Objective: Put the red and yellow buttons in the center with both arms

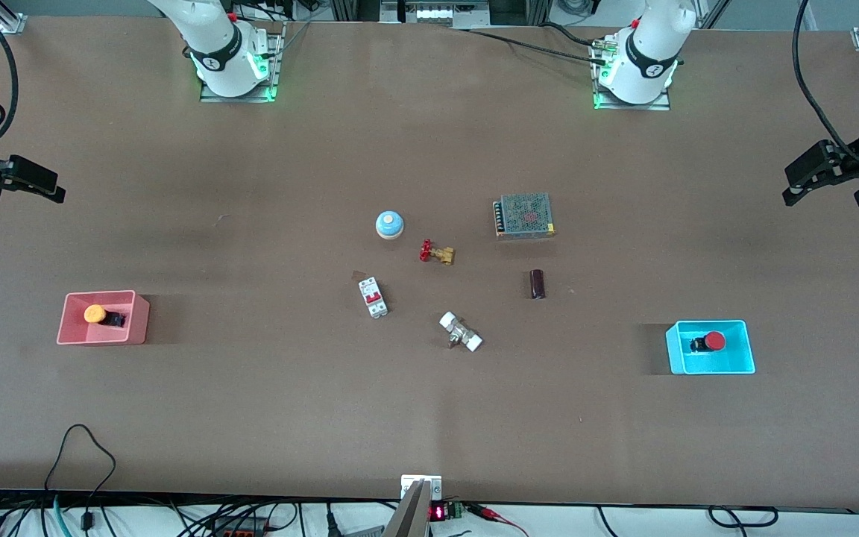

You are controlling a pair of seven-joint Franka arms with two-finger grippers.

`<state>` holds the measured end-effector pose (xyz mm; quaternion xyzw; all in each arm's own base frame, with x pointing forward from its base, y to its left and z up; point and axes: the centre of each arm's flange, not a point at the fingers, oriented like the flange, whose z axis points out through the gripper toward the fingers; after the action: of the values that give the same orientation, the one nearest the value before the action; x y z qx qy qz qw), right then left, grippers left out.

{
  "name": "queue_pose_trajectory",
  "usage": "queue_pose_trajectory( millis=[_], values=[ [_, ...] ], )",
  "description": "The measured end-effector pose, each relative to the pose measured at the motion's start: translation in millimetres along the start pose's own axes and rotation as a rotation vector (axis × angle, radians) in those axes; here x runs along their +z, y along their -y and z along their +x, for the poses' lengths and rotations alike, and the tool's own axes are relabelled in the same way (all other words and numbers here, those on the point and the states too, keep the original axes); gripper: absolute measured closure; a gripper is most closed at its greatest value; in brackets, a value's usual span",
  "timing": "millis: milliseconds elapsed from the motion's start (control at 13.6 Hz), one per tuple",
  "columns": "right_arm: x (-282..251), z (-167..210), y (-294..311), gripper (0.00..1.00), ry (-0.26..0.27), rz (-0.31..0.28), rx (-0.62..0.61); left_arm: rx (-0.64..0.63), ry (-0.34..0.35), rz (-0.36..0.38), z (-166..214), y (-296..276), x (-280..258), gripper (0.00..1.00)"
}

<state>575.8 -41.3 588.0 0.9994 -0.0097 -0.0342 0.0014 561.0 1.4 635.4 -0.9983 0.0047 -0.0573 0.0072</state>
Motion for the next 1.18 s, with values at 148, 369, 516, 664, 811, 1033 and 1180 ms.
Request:
queue_pose_trajectory(
  millis=[148, 369, 516, 664, 811, 1033, 1180],
  values=[
    [0.4, -0.5, -0.2, 0.0, 0.005, 0.0, 0.0, 0.0, 0.0, 0.0, 0.0, -0.1, 0.0, 0.0],
    [0.9, -0.9, -2.1, 0.0, 0.008, 0.001, 0.004, 0.0, 0.002, 0.0, 0.2, -0.2, 1.2, 0.0],
    [9.3, 1.4, -7.0, 0.0, 0.02, 0.001, 0.012, 0.0, 0.009, 0.0, 1.2, -0.3, 4.8, 0.0],
    [39.1, 18.0, -16.9, 0.0, 0.03, -0.004, 0.028, 0.001, 0.023, 0.001, 4.9, -0.5, 14.5, 0.0],
    [90.3, 46.3, -31.8, 0.0, 0.044, -0.014, 0.045, 0.002, 0.027, 0.002, 14.6, -1.0, 32.2, 0.0],
    [172.2, 82.9, -46.4, 0.0, 0.07, -0.056, 0.03, 0.003, 0.024, 0.005, 39.5, -0.3, 78.5, 0.0],
    [209.0, 97.6, -51.8, 0.0, 0.066, -0.084, 0.022, 0.005, 0.024, 0.011, 55.6, 13.2, 116.0, 0.0]
  ],
)
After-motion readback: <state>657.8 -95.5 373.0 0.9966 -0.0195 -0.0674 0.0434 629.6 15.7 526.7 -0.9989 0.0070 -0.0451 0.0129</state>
